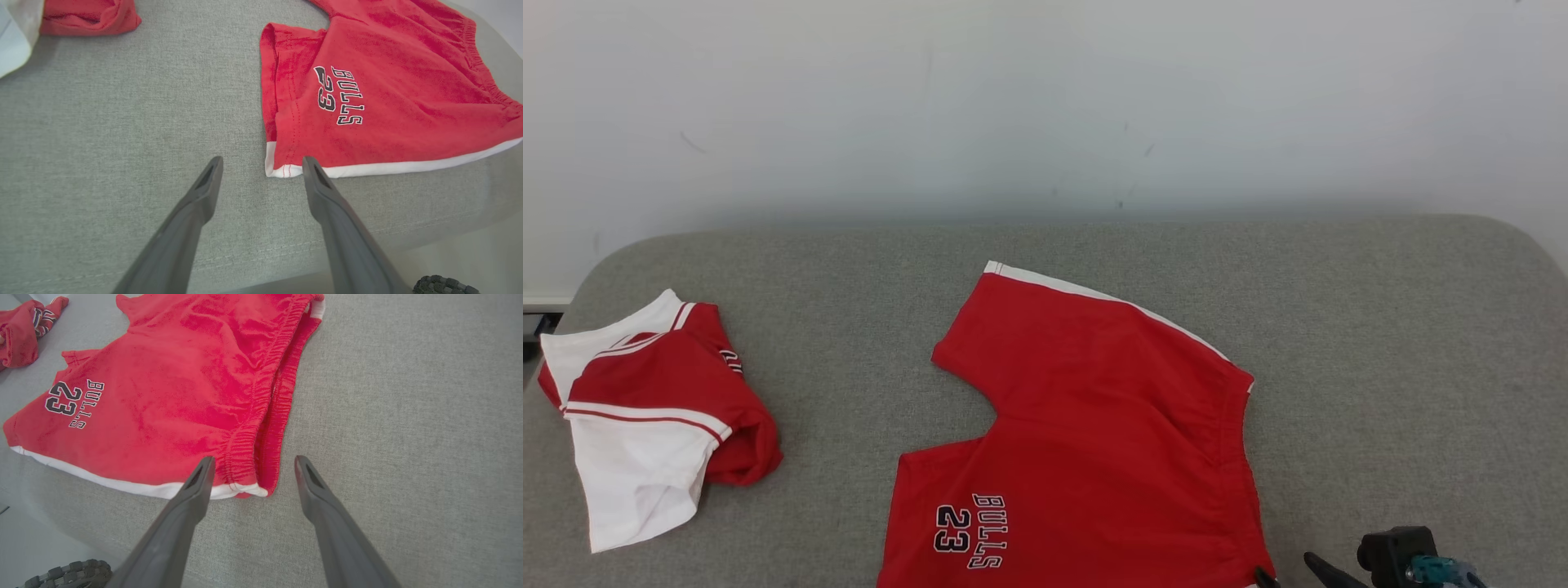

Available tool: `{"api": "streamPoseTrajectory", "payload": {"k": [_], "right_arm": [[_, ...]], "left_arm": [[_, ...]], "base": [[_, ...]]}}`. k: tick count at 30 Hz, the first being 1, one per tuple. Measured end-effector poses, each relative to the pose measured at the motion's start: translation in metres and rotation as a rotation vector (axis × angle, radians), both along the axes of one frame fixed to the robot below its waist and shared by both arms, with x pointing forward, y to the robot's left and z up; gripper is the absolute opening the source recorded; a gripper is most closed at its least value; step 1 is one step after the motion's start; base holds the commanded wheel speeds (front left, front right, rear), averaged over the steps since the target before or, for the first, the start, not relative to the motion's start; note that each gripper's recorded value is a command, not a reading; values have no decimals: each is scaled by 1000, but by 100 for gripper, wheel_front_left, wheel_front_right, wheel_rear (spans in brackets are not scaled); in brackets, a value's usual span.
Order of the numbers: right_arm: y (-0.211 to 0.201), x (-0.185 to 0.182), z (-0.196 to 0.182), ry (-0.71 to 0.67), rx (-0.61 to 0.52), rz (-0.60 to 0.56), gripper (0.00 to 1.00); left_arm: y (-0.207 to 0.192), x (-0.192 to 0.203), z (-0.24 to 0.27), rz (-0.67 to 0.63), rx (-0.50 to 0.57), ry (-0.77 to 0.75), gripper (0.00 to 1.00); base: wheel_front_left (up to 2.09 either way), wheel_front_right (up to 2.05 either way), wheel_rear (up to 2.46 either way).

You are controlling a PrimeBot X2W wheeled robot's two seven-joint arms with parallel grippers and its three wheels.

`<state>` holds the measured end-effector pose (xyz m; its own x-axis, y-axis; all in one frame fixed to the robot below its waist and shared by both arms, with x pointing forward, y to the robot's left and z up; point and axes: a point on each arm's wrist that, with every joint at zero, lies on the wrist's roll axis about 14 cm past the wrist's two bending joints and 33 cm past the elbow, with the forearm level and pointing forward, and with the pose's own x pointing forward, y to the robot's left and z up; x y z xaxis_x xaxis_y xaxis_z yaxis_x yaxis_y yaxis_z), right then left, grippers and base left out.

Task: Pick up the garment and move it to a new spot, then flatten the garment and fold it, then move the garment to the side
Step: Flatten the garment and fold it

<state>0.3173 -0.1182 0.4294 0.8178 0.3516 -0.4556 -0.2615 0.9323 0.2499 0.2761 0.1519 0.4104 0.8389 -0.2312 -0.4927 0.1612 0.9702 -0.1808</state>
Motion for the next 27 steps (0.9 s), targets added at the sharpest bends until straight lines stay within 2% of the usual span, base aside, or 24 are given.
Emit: {"api": "streamPoseTrajectory", "payload": {"k": [14, 27], "right_arm": [[9, -11, -36, 143, -95, 82, 100], [26, -1, -40, 151, -97, 132, 100]], "left_arm": [[-21, -2, -34, -85, -21, 145, 100], [-30, 12, -44, -127, -6, 172, 100]], "base": [[0, 0, 0], [0, 0, 0]]}}
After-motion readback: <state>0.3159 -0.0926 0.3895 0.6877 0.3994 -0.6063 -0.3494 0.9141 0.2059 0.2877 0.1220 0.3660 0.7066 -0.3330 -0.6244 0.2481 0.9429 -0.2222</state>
